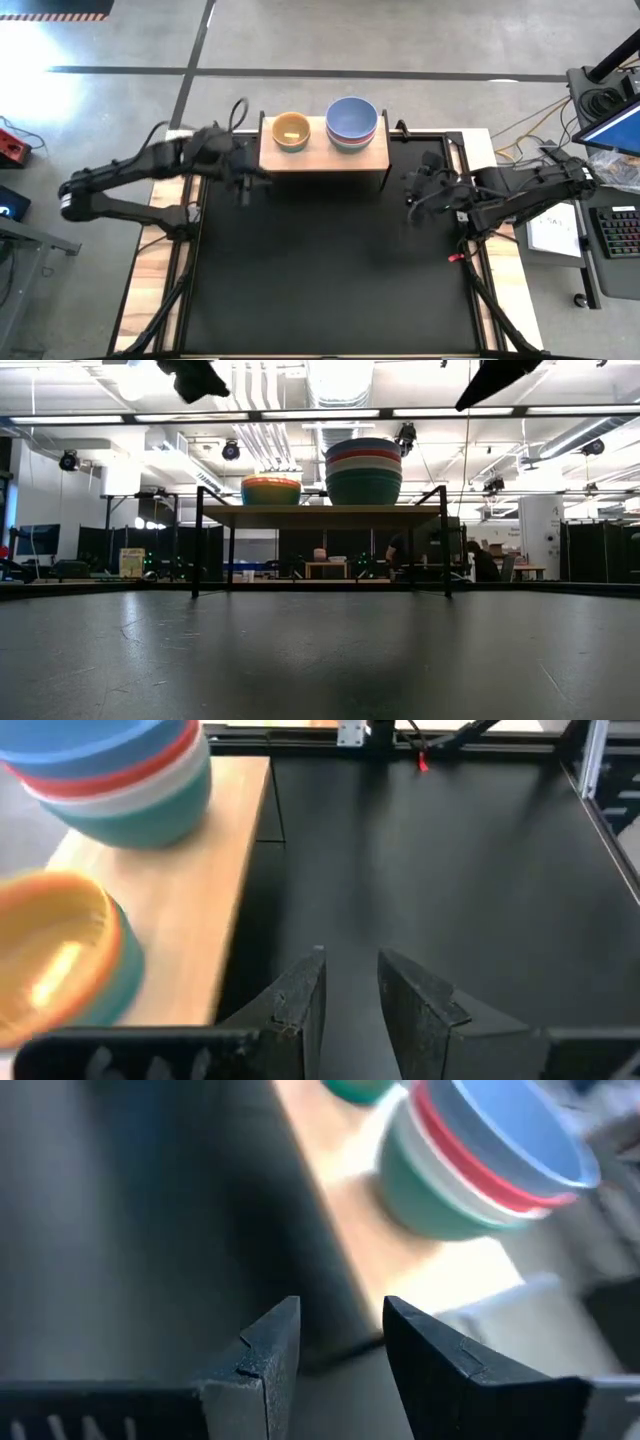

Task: Place and stack bowls onto a shelf
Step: Return to Home Position

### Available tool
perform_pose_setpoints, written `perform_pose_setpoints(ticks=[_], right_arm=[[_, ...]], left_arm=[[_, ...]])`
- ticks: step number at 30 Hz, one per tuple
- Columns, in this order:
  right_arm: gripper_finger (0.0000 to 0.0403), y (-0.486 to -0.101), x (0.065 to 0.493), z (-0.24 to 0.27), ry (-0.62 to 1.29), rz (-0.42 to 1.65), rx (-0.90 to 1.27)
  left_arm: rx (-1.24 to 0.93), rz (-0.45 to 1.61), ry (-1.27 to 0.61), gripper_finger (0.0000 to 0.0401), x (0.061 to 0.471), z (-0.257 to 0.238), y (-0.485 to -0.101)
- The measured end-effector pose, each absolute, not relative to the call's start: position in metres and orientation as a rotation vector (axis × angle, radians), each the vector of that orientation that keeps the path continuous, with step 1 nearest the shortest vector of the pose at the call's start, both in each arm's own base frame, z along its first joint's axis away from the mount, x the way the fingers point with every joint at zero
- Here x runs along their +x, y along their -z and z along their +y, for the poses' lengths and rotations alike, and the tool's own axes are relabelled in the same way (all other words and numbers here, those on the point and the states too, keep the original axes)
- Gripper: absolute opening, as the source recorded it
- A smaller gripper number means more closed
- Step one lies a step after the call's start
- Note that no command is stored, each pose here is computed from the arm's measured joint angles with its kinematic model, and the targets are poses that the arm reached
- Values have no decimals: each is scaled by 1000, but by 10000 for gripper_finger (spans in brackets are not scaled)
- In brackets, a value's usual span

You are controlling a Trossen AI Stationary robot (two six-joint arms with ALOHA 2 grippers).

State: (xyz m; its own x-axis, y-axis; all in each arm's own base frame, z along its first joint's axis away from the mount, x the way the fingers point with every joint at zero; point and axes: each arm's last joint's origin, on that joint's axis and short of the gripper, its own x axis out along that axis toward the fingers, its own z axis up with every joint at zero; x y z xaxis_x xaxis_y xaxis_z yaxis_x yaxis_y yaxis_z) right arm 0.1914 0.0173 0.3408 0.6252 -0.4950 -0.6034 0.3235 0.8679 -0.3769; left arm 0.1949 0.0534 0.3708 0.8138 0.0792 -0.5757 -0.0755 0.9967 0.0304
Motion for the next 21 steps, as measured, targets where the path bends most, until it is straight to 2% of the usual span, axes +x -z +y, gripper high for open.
perform_pose_setpoints(ticks=[7, 12, 21], right_arm=[[137, -319, 174, 14, 200, 565, -126], [137, -300, 163, 12, 196, 526, -132], [137, -283, 140, 4, 241, 464, -80]], left_arm=[[-62, 485, -77, 77, 168, 15, -327], [-46, 363, -38, 77, 164, -6, -304], [-11, 326, -104, 77, 161, -19, -262]])
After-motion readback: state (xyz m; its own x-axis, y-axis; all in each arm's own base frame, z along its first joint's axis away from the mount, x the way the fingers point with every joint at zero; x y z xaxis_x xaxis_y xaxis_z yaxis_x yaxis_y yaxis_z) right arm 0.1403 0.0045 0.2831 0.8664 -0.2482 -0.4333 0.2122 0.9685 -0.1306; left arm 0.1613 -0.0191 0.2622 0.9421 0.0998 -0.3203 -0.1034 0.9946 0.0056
